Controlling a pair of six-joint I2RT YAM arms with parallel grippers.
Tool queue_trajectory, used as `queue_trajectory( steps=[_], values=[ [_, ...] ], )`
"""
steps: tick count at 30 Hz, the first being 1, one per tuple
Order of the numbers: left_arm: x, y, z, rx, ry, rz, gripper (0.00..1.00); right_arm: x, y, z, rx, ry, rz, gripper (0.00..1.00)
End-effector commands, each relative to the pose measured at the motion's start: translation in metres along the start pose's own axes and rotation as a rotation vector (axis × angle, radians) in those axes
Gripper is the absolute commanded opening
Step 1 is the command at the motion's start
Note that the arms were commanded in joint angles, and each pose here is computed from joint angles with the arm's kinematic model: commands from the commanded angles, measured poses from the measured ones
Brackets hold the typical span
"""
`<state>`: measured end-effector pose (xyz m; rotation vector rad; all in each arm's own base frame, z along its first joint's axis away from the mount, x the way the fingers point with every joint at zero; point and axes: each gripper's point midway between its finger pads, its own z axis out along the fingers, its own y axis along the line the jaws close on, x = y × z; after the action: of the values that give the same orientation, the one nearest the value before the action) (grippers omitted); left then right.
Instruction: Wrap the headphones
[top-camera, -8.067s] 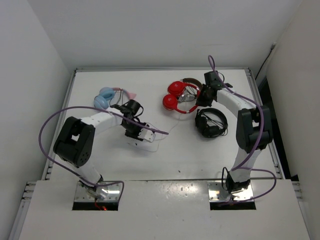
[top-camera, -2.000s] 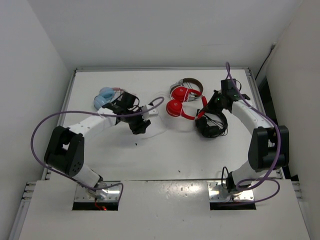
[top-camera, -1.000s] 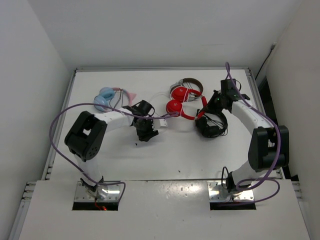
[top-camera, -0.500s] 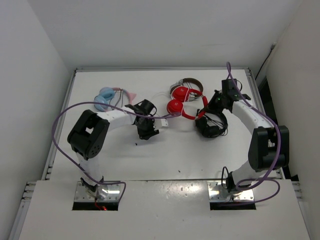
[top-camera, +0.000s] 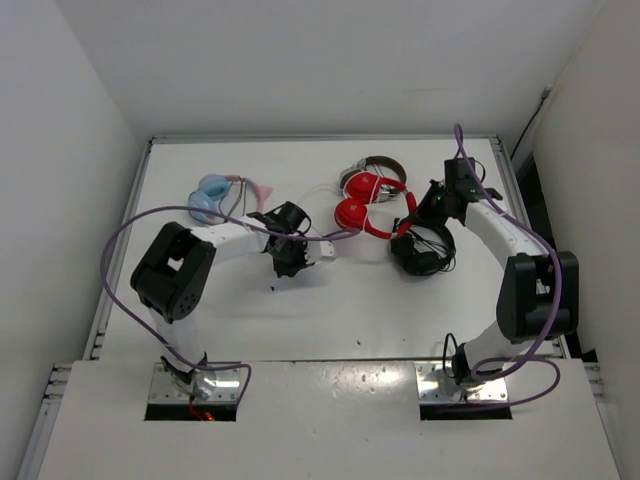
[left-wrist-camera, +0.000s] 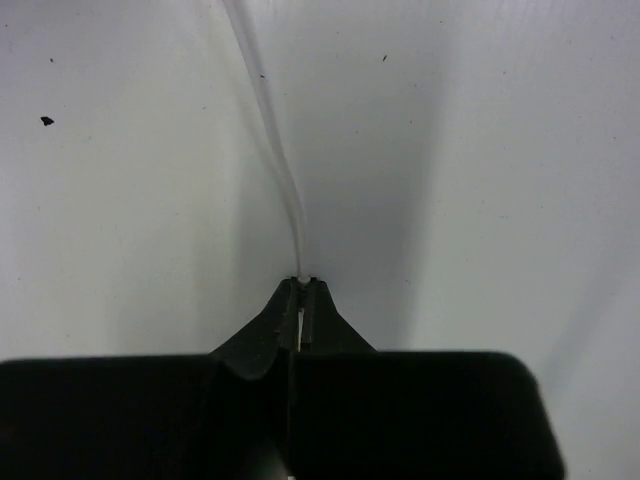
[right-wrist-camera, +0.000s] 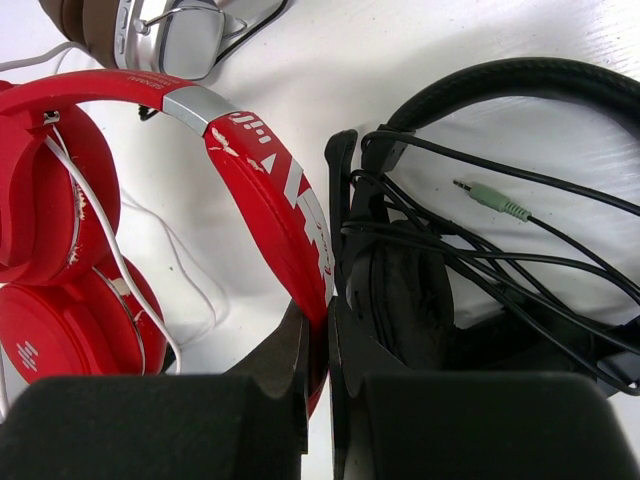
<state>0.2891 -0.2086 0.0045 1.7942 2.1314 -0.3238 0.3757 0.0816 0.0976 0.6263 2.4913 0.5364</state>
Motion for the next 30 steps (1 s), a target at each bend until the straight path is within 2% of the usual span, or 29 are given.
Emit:
queue_trajectory(
  steps=[1,4,6,13,16,23,26,30],
  values=[
    [0.054,-0.042,0.015,0.145,0.165,-0.045,0.00,-0.025,0.028,-0.010,-0.098,-0.065,0.006,0.00],
    [0.054,-0.046,0.008,0.148,0.141,0.028,0.00,-0.023,0.026,-0.007,-0.093,-0.058,0.008,0.00],
    [0.040,-0.047,-0.003,0.146,0.070,0.077,0.00,-0.026,0.029,-0.009,-0.098,-0.064,0.017,0.00],
    [0.005,-0.059,-0.035,0.112,-0.049,0.263,0.00,-0.040,0.029,-0.007,-0.100,-0.085,0.057,0.00],
    [0.000,-0.074,-0.043,0.143,-0.068,0.348,0.00,-0.049,0.034,-0.012,-0.118,-0.102,0.067,0.00],
    [-0.010,-0.124,-0.062,0.212,-0.122,0.646,0.00,-0.059,0.034,-0.011,-0.128,-0.110,0.116,0.00],
    [-0.025,-0.139,-0.076,0.207,-0.187,0.769,0.00,-0.068,0.035,-0.013,-0.132,-0.125,0.142,0.00],
    [-0.042,-0.150,-0.095,0.167,-0.267,0.862,0.00,-0.075,0.029,-0.007,-0.104,-0.133,0.154,0.00]
  ],
)
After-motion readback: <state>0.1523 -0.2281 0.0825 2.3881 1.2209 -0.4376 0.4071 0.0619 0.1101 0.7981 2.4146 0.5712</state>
